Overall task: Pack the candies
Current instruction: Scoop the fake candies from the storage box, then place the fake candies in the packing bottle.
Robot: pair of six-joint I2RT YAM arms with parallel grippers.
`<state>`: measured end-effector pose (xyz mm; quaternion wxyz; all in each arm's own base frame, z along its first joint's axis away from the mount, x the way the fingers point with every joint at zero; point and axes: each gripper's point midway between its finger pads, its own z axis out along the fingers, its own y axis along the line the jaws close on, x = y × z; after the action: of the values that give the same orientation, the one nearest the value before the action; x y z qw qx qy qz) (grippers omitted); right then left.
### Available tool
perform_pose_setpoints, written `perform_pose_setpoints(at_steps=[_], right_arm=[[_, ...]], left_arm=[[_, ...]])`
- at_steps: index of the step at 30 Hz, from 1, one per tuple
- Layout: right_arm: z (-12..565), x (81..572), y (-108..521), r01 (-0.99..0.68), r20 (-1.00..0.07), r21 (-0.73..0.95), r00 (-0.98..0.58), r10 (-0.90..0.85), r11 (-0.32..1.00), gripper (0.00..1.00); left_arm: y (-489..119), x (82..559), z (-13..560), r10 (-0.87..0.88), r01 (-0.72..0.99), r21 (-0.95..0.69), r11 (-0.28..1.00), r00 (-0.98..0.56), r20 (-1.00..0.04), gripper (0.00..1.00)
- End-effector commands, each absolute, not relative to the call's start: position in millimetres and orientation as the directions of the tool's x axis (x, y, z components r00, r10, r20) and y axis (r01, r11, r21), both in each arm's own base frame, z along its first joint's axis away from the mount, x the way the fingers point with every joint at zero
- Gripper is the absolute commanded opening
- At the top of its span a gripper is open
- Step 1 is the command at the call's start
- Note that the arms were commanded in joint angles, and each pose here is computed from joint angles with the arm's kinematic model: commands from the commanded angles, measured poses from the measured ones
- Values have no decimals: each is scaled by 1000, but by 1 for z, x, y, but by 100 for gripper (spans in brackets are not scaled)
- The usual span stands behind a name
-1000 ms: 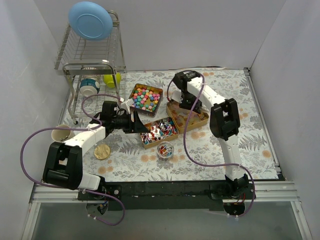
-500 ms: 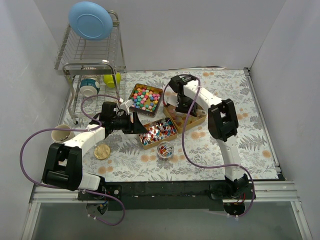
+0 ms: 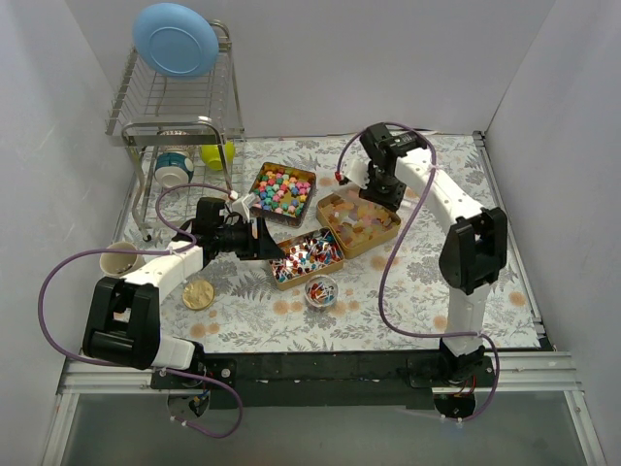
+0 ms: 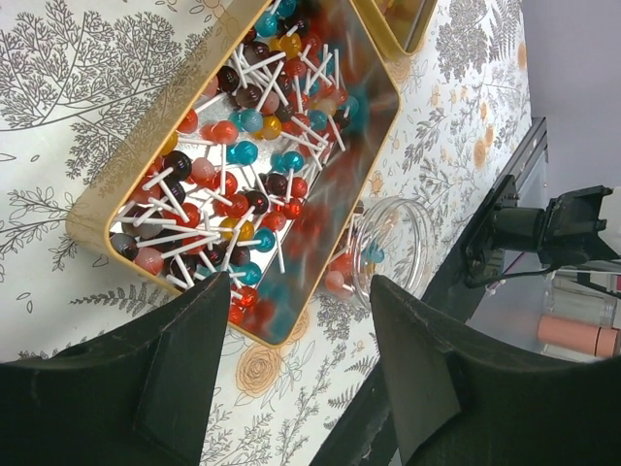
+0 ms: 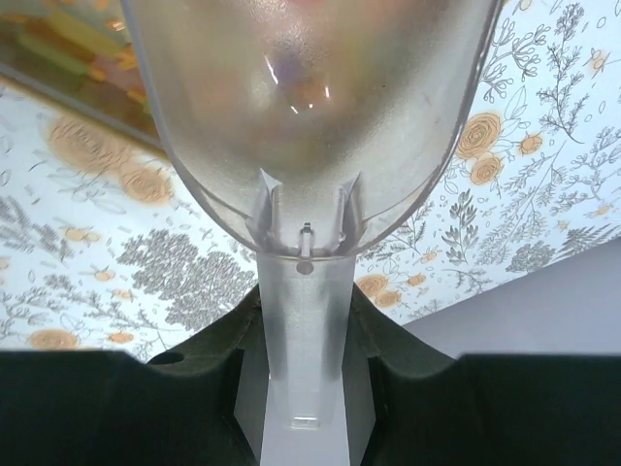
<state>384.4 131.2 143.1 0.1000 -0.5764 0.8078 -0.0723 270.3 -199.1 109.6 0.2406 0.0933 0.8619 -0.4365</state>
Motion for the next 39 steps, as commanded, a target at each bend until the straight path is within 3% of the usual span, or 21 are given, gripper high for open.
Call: perform_pose_setpoints(at_steps=[1, 7, 11, 17, 24, 32, 39], right_arm=[[160, 353, 145, -954, -90, -244, -155, -984, 173, 1], [175, 313, 147, -950, 16, -310, 34, -999, -37, 1], [183, 295, 140, -925, 165, -330, 142, -976, -191, 1], [190, 277, 137, -862, 410, -291, 281, -868, -416, 1], [197, 258, 157, -749, 560, -245, 409, -721, -615, 1], [197, 248, 167, -676, 655, -219, 432, -620, -703, 1], [203, 248, 171, -664, 664, -247, 414, -622, -706, 1]], left_arm=[[-198, 276, 123, -34, 427, -679, 597, -832, -553, 59], [-194, 275, 125, -36, 443, -655, 612, -812, -583, 59], [-189, 274, 125, -30, 454, -628, 632, -796, -605, 59], [-185, 272, 128, -25, 475, -597, 647, -769, -639, 59], [-180, 274, 135, -25, 501, -557, 662, -728, -685, 60], [-178, 277, 150, -40, 524, -538, 660, -691, -722, 61], [-184, 268, 160, -33, 564, -559, 608, -685, -728, 61]])
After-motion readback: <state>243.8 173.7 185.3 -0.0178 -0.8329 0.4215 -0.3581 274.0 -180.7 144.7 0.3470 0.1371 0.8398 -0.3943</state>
